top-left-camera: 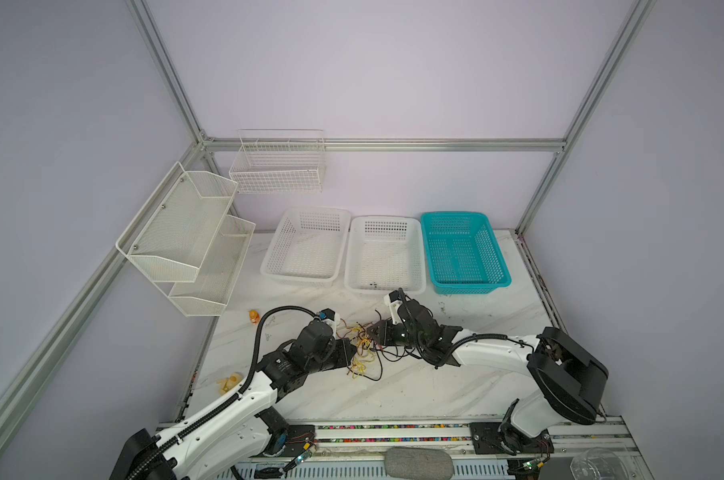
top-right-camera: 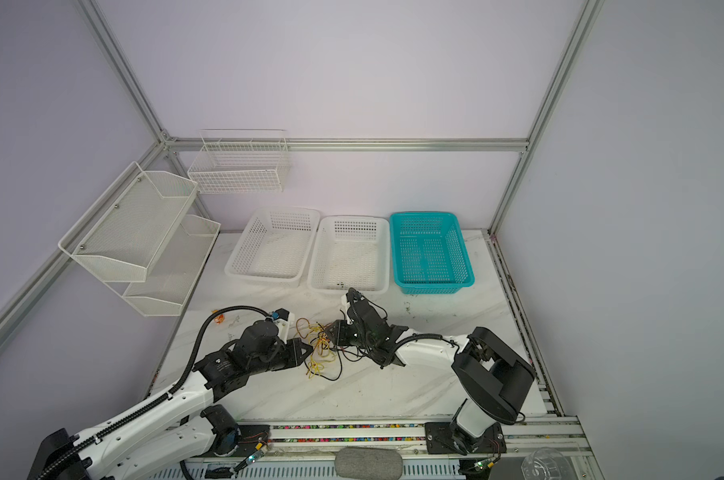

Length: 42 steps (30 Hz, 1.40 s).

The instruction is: Untangle the cables

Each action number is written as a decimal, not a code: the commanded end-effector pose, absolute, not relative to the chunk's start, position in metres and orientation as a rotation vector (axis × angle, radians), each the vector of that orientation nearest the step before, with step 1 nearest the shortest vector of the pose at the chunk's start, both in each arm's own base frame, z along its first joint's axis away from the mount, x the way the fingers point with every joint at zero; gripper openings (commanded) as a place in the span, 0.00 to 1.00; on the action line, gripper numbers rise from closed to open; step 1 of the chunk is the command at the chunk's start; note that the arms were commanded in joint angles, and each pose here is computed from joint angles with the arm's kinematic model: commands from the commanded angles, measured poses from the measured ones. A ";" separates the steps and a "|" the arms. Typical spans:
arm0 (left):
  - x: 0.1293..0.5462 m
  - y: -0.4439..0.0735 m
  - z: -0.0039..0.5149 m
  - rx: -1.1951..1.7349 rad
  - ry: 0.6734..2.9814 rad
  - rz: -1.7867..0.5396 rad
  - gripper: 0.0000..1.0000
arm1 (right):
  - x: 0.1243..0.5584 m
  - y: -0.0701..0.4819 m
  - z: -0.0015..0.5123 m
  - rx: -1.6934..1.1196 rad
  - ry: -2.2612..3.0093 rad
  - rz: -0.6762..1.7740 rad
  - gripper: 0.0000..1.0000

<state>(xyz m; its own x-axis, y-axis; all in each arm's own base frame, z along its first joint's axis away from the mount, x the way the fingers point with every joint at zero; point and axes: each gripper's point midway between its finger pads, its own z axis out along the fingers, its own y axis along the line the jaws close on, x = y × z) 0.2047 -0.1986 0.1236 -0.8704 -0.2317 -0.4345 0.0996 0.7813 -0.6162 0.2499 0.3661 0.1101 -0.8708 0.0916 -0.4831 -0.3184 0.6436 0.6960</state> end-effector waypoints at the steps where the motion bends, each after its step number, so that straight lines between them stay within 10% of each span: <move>1: 0.214 -0.209 0.158 -0.044 2.362 -0.965 0.00 | 0.260 0.379 0.127 -0.178 2.303 1.187 0.25; 11: 0.212 -0.186 0.139 -0.123 2.400 -0.833 0.00 | 0.264 0.354 0.153 -0.168 2.256 1.055 0.00; 36: 0.199 -0.114 0.379 -0.088 1.868 -0.731 0.00 | 0.258 0.248 0.044 -0.045 2.515 0.755 0.00; 42: 0.209 -0.138 0.366 -0.018 1.936 -0.761 0.00 | 0.257 0.260 0.070 -0.144 2.434 0.864 0.00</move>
